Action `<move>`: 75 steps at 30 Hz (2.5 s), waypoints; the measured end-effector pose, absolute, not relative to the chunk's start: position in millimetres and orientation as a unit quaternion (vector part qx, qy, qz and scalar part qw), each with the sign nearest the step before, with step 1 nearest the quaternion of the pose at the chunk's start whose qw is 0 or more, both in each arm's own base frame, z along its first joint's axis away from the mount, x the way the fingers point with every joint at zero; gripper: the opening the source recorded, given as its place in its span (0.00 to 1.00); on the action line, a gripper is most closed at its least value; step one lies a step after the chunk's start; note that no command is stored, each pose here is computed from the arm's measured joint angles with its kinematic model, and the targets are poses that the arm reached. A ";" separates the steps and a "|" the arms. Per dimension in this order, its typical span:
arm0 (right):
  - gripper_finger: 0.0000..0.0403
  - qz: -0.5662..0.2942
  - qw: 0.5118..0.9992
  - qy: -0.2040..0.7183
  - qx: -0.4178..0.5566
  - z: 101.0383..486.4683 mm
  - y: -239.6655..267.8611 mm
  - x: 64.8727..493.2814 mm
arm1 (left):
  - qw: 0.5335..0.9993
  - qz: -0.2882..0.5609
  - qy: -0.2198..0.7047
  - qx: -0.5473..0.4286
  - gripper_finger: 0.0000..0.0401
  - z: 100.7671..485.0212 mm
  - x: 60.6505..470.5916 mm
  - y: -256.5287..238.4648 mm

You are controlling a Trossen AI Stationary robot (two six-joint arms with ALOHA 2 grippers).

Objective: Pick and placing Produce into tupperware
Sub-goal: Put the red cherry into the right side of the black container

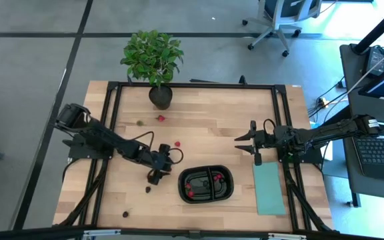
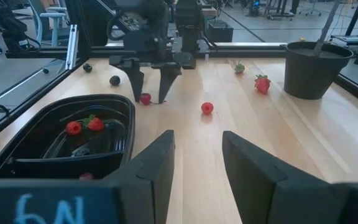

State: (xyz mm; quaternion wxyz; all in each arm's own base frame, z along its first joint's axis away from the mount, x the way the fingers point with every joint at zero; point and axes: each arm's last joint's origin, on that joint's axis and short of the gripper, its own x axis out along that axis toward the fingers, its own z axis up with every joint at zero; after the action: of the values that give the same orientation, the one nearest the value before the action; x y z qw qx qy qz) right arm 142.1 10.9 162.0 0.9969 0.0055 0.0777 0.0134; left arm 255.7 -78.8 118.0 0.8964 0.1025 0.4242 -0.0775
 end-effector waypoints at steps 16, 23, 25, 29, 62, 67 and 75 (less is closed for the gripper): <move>0.34 0.013 0.997 0.078 0.006 161.8 10.9 142.1 | 0.891 -0.073 0.443 0.070 0.61 112.9 255.7 -76.7; 0.34 0.013 0.997 0.078 0.005 161.8 10.9 142.1 | 0.886 -0.060 0.458 0.037 0.60 111.5 254.0 -76.4; 0.34 0.013 0.997 0.078 0.005 161.8 10.9 142.1 | 0.886 -0.061 0.459 0.037 0.58 111.3 253.8 -76.5; 0.34 0.013 0.997 0.079 0.006 161.8 10.9 142.1 | 0.885 -0.064 0.460 0.036 0.52 110.9 253.3 -76.8; 0.34 0.013 0.996 0.089 0.017 159.8 11.0 142.3 | 0.920 -0.086 0.380 0.042 0.20 247.7 328.8 -60.6; 0.34 0.013 0.996 0.089 0.016 159.8 11.0 142.3 | 0.919 -0.099 0.378 0.061 0.20 265.6 350.1 -57.5; 0.34 0.013 0.996 0.090 0.017 159.6 11.0 142.3 | 0.909 -0.114 0.385 0.110 0.20 271.7 393.3 -59.6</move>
State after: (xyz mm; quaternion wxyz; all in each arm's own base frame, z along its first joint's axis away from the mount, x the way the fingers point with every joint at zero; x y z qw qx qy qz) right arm 142.3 11.0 159.6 0.9958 0.0168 0.0895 0.0125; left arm 393.3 -59.6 271.7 0.9090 0.1095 0.3855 -0.1144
